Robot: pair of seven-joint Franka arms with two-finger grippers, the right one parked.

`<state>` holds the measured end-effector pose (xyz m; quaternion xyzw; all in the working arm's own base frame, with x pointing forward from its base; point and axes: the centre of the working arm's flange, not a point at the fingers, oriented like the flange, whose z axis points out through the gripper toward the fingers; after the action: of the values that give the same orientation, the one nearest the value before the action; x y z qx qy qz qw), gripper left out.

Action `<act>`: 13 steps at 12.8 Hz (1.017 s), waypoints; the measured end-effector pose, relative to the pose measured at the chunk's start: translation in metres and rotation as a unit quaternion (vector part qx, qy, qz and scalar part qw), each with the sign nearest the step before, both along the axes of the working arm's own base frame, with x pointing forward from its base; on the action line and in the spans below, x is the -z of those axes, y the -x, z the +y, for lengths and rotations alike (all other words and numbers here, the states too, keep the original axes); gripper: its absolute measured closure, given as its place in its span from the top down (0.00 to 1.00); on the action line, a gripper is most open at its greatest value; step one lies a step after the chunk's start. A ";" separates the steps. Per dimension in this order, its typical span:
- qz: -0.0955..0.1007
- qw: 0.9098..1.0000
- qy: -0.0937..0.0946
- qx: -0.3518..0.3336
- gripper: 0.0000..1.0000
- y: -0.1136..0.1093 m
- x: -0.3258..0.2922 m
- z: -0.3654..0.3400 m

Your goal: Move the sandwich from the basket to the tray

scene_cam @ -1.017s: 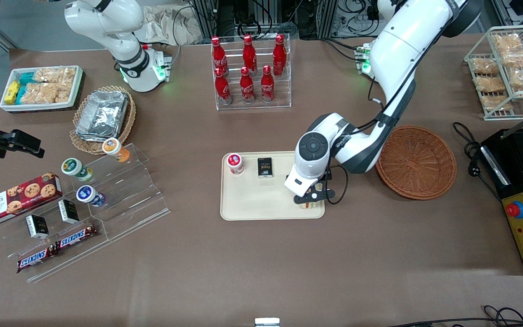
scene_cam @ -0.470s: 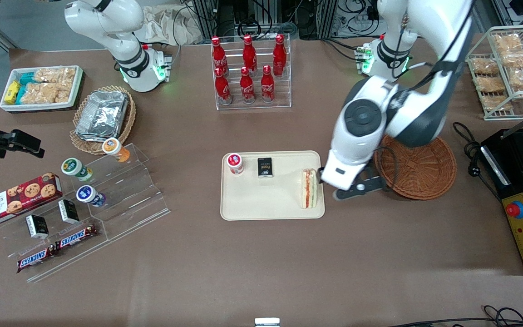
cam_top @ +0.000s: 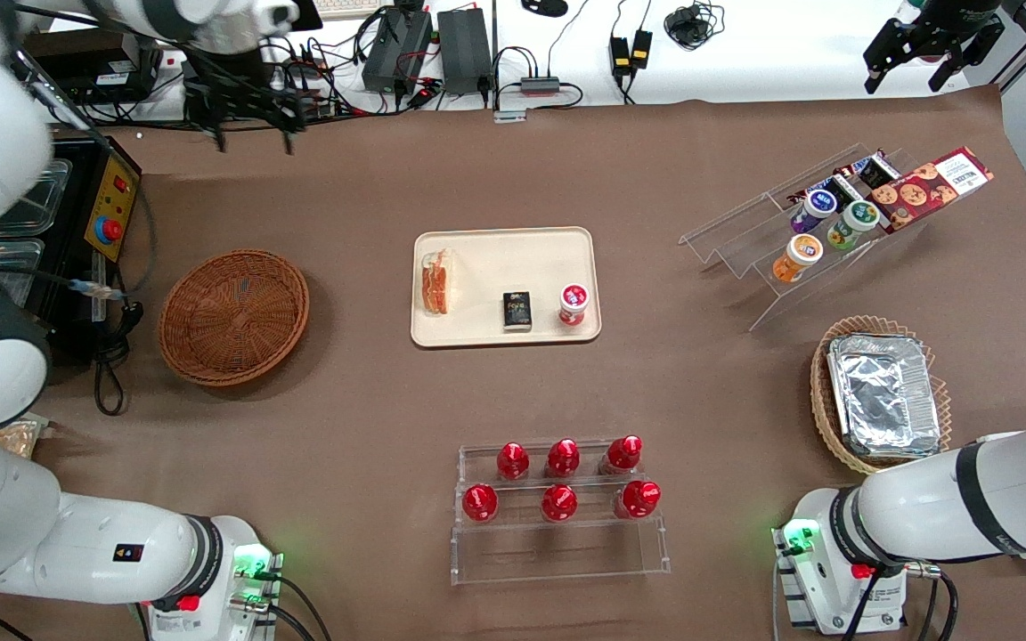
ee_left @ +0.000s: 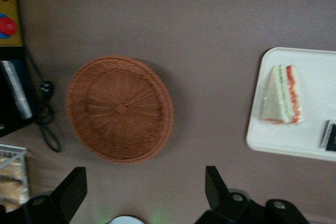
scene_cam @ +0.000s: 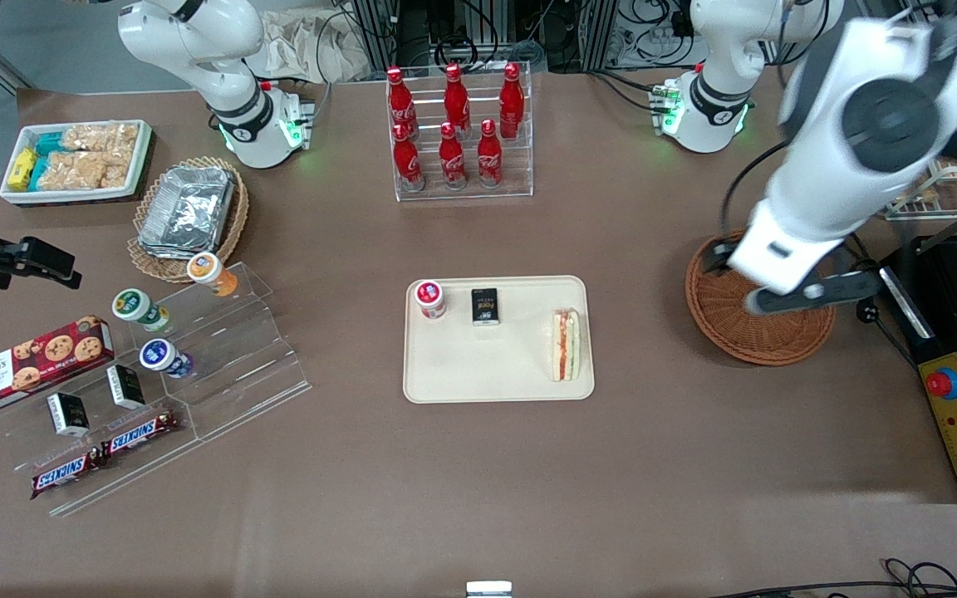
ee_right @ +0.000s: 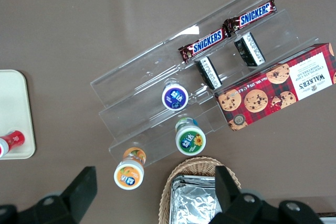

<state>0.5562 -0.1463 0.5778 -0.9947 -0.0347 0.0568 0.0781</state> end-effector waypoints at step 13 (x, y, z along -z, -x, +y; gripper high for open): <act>-0.098 0.992 0.052 0.055 1.00 0.046 -0.010 0.118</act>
<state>0.5098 -0.0286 0.5874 -0.9986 0.0158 -0.0432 0.0256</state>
